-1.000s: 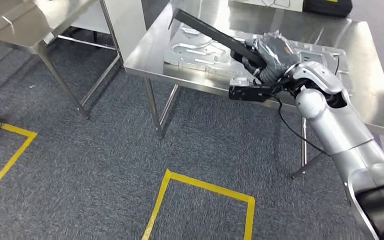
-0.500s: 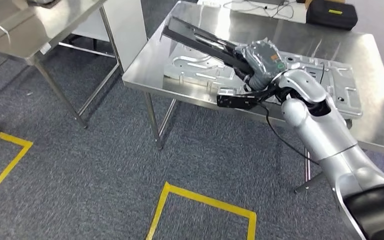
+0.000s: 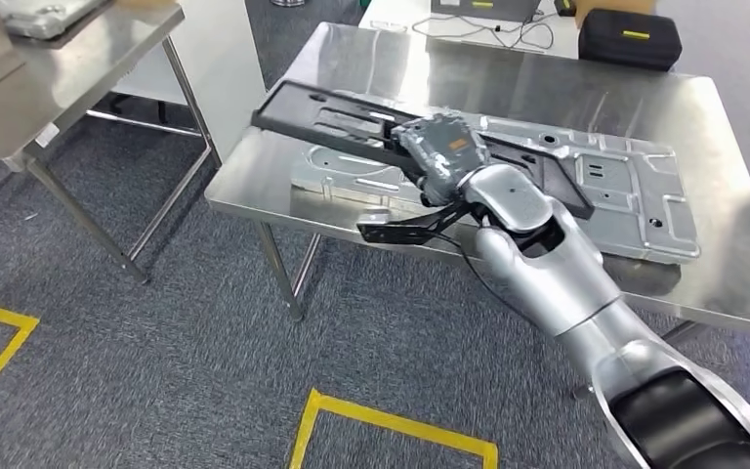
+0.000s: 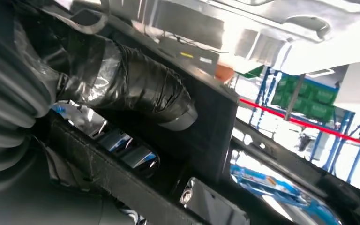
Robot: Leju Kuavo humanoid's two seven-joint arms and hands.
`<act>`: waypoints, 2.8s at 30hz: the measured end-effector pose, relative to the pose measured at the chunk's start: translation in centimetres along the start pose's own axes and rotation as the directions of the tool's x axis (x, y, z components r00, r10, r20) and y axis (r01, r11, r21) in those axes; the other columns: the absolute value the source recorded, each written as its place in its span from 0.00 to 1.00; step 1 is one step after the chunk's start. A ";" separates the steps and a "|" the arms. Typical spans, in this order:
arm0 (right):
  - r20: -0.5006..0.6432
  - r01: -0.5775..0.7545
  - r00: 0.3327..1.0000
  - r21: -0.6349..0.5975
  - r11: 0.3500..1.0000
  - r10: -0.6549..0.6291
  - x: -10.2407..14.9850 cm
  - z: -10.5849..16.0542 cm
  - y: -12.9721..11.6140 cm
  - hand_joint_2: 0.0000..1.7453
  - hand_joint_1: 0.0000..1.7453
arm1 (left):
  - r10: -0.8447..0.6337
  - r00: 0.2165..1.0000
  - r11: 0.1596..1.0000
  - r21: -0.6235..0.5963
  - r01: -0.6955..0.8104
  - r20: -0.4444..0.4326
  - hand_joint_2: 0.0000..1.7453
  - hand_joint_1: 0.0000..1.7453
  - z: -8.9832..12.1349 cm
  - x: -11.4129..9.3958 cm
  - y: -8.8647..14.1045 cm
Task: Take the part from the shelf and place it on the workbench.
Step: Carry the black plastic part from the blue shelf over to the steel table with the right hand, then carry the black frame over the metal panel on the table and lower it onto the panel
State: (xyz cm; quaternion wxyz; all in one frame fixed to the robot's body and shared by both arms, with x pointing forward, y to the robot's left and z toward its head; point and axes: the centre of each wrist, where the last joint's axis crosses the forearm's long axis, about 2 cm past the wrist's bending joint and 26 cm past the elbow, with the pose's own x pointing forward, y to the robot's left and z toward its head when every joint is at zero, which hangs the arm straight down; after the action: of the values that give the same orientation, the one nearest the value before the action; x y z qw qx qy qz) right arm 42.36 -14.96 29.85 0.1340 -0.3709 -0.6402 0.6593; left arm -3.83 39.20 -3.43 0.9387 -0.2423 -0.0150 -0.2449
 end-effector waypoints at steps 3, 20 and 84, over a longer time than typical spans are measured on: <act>0.009 -0.034 0.999 -0.004 0.999 0.034 0.6 -0.5 -0.4 1.00 1.00 | -0.010 1.000 1.000 0.004 0.010 -0.001 1.00 0.00 -0.5 0.3 0.2; 0.018 -0.111 0.994 0.046 0.993 0.111 0.5 -1.1 0.0 1.00 1.00 | -0.015 1.000 1.000 0.021 0.015 0.003 1.00 0.00 -1.4 0.8 0.5; 0.083 -0.002 0.997 0.047 0.999 -0.002 2.9 2.0 4.2 0.00 0.00 | 0.063 0.998 0.996 0.067 -0.065 0.023 0.00 0.00 -0.1 -0.2 0.8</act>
State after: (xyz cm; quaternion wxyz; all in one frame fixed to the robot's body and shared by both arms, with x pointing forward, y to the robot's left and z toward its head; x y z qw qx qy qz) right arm 40.30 -15.13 24.76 0.1160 -0.3400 -0.6295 0.6890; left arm -3.68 39.84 -3.94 0.9534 -0.2134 -0.0252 -0.2116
